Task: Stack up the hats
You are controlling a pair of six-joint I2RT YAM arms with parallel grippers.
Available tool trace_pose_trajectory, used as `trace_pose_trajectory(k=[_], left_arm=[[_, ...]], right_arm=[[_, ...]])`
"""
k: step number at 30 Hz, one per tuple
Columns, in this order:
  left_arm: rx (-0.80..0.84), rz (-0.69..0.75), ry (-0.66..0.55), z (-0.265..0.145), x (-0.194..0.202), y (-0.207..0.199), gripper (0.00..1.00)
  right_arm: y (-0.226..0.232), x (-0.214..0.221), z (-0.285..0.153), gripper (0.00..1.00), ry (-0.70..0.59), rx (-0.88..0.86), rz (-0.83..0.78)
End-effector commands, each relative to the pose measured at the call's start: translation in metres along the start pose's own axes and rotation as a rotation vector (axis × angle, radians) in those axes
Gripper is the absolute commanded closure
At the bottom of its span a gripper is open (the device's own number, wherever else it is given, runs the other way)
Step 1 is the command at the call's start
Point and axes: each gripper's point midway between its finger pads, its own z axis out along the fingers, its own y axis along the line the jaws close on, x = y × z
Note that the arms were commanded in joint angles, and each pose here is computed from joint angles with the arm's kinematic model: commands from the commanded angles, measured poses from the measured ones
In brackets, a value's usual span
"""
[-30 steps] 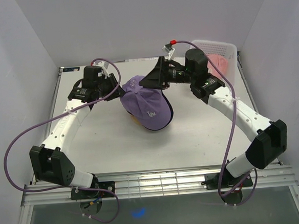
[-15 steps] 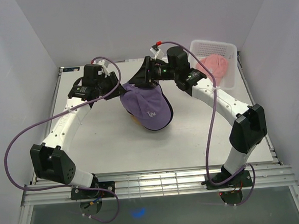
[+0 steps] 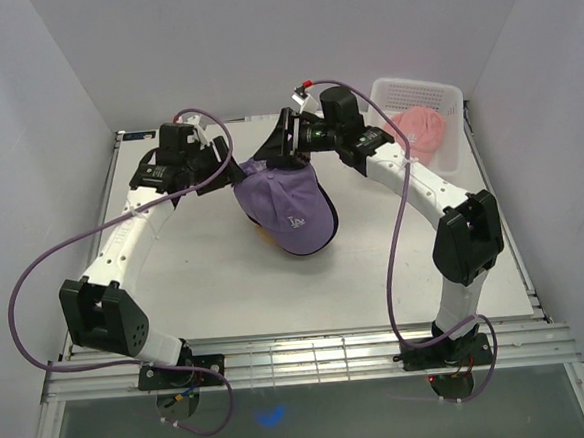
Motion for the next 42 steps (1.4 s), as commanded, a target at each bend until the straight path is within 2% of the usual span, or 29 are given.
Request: trace_pose_trajectory(k=[1,5,11,16,22,24,27,28,31,42], left_arm=[[0.030,0.030,-0.089,-0.016,-0.033,-0.010,0.26],[0.037,0.026,-0.104,-0.013,-0.046,-0.010,0.26],[0.067,0.029,-0.087,0.000,-0.047,-0.012,0.28],[0.119,0.039,-0.106,-0.014,-0.047,-0.023,0.28],[0.166,0.041,-0.077,-0.010,-0.042,-0.030,0.28],[0.166,0.036,-0.056,-0.002,-0.036,-0.026,0.32],[0.160,0.026,-0.028,0.010,-0.026,-0.019,0.41],[0.154,0.021,-0.016,0.017,-0.023,-0.016,0.48],[0.130,0.012,-0.003,0.028,-0.020,-0.009,0.54],[0.077,0.005,0.021,0.049,-0.014,0.007,0.56]], right_arm=[[0.010,-0.029,-0.016,0.35,-0.068,-0.004,-0.065],[0.021,-0.042,-0.017,0.35,-0.056,0.003,-0.089],[0.008,-0.039,-0.008,0.35,-0.015,0.022,-0.063],[0.010,-0.035,-0.012,0.35,-0.001,0.026,-0.091],[-0.015,-0.024,-0.011,0.35,0.032,0.108,-0.093],[-0.023,-0.022,-0.008,0.35,0.042,0.119,-0.087],[-0.033,-0.020,-0.001,0.35,0.058,0.129,-0.075],[-0.036,-0.020,0.001,0.35,0.062,0.132,-0.073],[-0.046,-0.024,0.009,0.35,0.075,0.158,-0.076],[-0.077,-0.033,0.018,0.36,0.054,0.231,-0.073]])
